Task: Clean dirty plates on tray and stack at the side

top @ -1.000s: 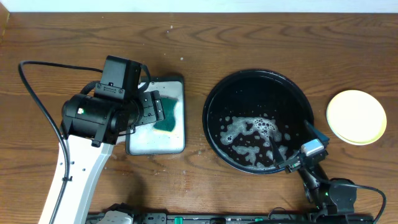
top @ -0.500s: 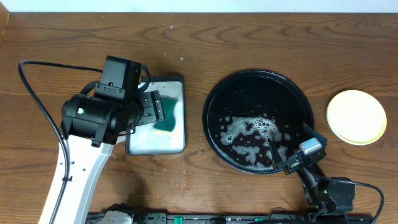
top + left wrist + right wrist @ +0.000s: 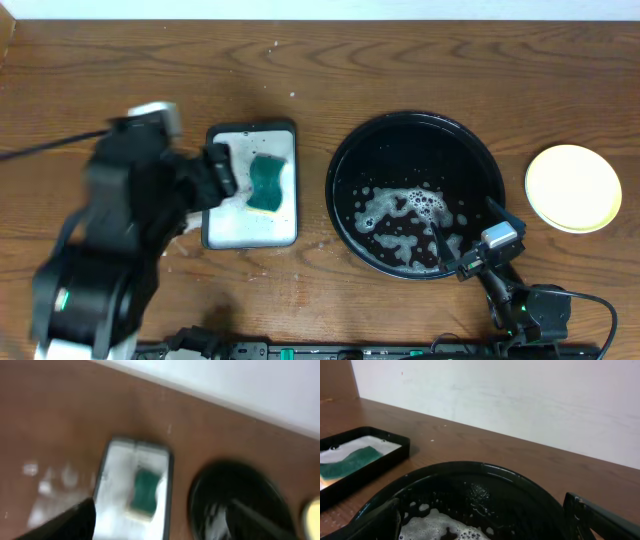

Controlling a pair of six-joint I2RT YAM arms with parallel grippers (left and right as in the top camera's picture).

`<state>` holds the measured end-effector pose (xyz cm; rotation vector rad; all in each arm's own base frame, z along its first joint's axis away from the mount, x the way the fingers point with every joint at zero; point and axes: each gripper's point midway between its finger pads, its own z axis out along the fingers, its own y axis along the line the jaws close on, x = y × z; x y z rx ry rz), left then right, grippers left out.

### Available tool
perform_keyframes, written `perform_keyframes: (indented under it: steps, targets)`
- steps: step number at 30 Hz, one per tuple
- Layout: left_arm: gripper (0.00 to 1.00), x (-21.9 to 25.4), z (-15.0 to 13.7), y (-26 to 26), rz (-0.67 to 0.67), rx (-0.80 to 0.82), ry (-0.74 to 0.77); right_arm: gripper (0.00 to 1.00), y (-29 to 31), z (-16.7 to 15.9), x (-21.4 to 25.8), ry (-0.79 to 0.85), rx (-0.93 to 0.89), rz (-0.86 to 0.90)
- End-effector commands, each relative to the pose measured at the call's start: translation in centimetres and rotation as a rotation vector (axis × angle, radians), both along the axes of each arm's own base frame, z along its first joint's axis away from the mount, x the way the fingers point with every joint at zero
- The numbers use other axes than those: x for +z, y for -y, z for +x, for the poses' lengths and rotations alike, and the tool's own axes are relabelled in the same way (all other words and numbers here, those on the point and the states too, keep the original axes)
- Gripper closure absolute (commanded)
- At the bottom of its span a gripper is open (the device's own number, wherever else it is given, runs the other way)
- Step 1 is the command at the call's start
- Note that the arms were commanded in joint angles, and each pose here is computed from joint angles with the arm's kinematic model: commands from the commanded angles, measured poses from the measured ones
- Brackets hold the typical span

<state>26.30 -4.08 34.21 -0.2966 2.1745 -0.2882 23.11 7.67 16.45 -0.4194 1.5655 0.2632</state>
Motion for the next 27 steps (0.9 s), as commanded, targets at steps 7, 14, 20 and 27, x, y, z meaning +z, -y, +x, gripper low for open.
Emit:
perform_keyframes:
  steps: [7, 14, 20, 27]
  targets:
    - [0.16, 1.1, -1.5, -2.7, -0.003, 0.053, 0.386, 0.01, 0.2, 0.1, -0.1, -0.002, -0.008, -0.005]
    - [0.17, -4.8, -3.4, -3.5, 0.026, 0.059, 0.460, 0.01, 0.2, 0.1, -0.1, -0.002, -0.008, -0.005]
    - [0.17, -9.3, -3.2, -3.4, 0.033, 0.057, 0.549, 0.01, 0.2, 0.1, -0.1, -0.002, -0.008, -0.005]
    - [0.17, -11.1, -2.8, -3.4, 0.026, 0.057, 0.709, 0.01, 0.2, 0.1, -0.1, -0.002, -0.008, -0.005]
